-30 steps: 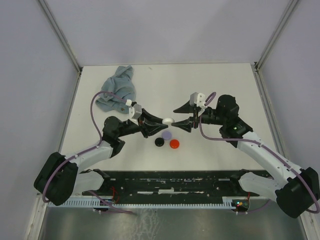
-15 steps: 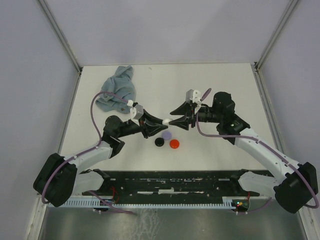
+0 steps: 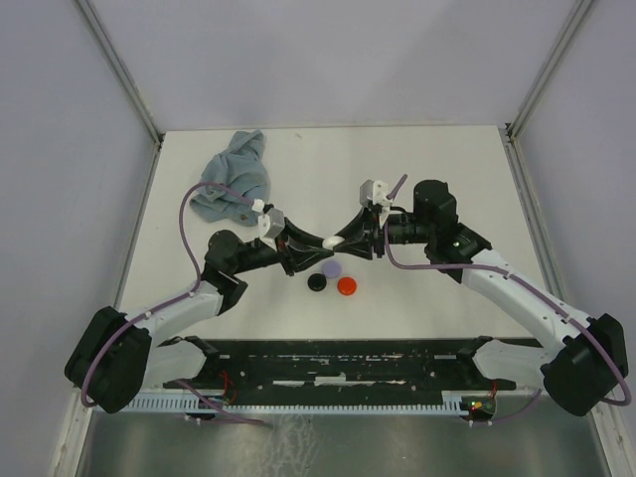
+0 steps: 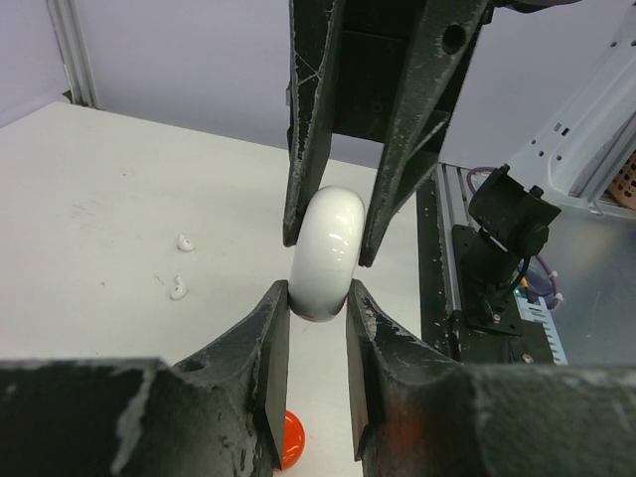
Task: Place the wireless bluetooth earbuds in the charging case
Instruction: Open the charging case.
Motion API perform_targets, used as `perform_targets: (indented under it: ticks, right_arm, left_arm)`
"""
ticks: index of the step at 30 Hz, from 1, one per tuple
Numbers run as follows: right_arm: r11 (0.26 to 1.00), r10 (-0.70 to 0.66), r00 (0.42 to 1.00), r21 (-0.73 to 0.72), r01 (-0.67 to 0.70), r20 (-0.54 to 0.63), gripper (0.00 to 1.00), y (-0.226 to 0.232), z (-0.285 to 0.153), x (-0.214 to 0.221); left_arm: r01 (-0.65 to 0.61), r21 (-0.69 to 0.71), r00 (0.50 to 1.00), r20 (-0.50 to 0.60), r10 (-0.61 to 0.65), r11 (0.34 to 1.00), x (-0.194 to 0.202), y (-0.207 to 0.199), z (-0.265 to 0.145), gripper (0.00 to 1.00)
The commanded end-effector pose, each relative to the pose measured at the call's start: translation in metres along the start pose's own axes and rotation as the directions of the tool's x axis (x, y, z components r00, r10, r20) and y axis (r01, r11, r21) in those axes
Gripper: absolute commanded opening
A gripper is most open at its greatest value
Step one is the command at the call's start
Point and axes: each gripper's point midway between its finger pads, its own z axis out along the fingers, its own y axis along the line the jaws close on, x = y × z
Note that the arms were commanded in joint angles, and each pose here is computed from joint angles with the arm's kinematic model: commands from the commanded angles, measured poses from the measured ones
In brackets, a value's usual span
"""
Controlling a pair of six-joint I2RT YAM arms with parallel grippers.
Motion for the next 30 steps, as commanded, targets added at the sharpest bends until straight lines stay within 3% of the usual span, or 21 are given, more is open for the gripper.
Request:
perform_targets:
  ticks: [1,6,11,20,26,30]
  right_arm:
    - [0.999,-0.049,0.998,-0.022,0.049,0.028,0.33,0.003,0.001,-0.021]
    - [0.999,-0.048,0.998,-0.02,0.049,0.048,0.18,0.002,0.002,-0.029]
    - [0.999,-0.048,0.997,-0.018,0.049,0.059,0.14,0.003,0.003,-0.033]
    - [0.999,-0.05,0.996,-0.012,0.051,0.071,0.13,0.003,0.005,-0.037]
    - [0.999,-0.043,0.997,-0.013,0.044,0.064,0.13,0.003,0.006,-0.034]
    - [0.999,-0.043,0.997,-0.005,0.043,0.06,0.13,0.002,0.007,-0.033]
  left_arm:
    - [-0.108,0.007,0.993,0.051,0.108,0.994,-0.02,-0.002,0.003,0.04]
    - [-0.098,0.01,0.994,0.043,0.098,0.995,-0.017,-0.002,0.003,0.21]
    - [-0.093,0.014,0.995,0.039,0.093,0.996,-0.015,-0.003,0.004,0.39]
    - [-0.091,0.021,0.995,0.039,0.09,0.996,-0.015,-0.005,0.006,0.44]
    - [-0.091,0.024,0.995,0.047,0.09,0.996,-0.017,-0.006,0.007,0.37]
    - [-0.089,0.03,0.994,0.063,0.087,0.996,-0.021,-0.009,0.007,0.39]
